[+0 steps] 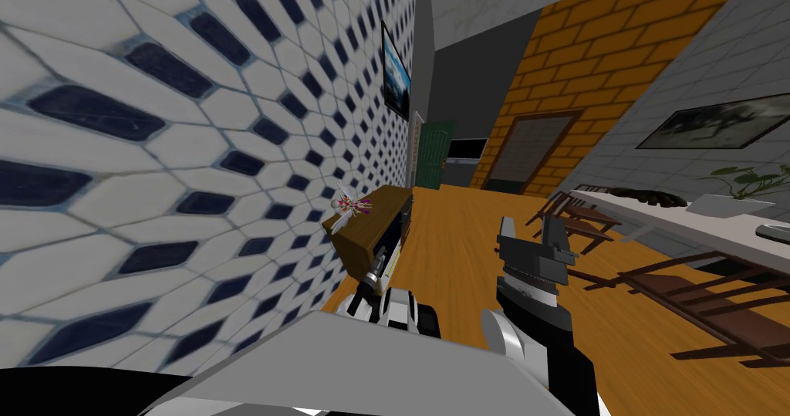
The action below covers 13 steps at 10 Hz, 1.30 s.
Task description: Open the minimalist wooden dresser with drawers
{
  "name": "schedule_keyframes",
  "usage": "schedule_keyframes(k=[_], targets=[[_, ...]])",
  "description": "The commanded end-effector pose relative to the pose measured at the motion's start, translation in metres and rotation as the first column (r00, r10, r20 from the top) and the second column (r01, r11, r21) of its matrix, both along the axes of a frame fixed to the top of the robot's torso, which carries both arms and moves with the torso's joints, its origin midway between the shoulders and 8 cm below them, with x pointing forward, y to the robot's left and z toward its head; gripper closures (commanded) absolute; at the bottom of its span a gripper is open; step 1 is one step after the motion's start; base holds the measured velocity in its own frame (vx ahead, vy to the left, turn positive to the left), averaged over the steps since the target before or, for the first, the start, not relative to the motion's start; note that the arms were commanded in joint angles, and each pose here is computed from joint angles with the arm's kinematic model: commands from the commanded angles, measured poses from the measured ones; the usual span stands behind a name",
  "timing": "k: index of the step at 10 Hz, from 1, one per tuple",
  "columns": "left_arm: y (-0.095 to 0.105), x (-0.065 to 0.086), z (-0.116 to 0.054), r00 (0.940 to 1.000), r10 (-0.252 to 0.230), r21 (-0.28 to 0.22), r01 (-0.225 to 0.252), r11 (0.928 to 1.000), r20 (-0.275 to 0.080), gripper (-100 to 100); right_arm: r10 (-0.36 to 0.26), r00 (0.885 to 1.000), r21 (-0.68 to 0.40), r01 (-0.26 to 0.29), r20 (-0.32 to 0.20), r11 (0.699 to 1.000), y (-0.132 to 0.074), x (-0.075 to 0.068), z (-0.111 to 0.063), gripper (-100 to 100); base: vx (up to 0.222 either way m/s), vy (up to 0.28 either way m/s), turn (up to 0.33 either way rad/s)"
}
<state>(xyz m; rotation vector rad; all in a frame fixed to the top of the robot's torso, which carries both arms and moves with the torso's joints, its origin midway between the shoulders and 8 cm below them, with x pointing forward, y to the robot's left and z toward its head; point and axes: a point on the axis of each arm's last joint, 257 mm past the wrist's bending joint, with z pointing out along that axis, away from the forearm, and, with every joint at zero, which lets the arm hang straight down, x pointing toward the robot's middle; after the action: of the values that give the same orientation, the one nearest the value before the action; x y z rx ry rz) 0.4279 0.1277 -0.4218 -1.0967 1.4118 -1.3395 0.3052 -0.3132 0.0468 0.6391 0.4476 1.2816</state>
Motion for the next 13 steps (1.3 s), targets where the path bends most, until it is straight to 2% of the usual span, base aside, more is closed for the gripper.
schedule_keyframes(k=[1, 6, 7, 8, 13], targets=[[0.015, 0.011, 0.005, 0.9993, 0.034, -0.002, -0.034, 0.9994, 0.012, -100, 0.0, 1.0, 0.0, 0.0, 0.0, 1.0, 0.0, 0.0, 0.0, 0, -0.03, 0.0, -0.146], [0.037, 0.021, 0.004, 0.9955, 0.095, -0.01, -0.095, 0.9955, 0.004, -100, 0.0, 1.0, 0.0, 0.0, 0.0, 1.0, 0.0, 0.0, 0.0, 0, -0.032, -0.001, -0.121], [0.034, 0.013, -0.003, 0.9961, 0.087, -0.005, -0.087, 0.9962, -0.012, -100, 0.0, 1.0, 0.0, 0.0, 0.0, 1.0, 0.0, 0.0, 0.0, 0, -0.027, 0.001, -0.019], [0.029, 0.016, 0.005, 0.9975, 0.071, -0.005, -0.071, 0.9975, 0.01, 100, 0.0, 1.0, 0.0, 0.0, 0.0, 1.0, 0.0, 0.0, 0.0, 0, 0.039, 0.001, 0.189], [-0.001, 0.002, 0.004, 0.9999, -0.005, 0.0, 0.005, 1.0, 0.013, 100, 0.0, 1.0, 0.0, 0.0, 0.0, 1.0, 0.0, 0.0, 0.0, 0, 0.041, -0.001, 0.151]])
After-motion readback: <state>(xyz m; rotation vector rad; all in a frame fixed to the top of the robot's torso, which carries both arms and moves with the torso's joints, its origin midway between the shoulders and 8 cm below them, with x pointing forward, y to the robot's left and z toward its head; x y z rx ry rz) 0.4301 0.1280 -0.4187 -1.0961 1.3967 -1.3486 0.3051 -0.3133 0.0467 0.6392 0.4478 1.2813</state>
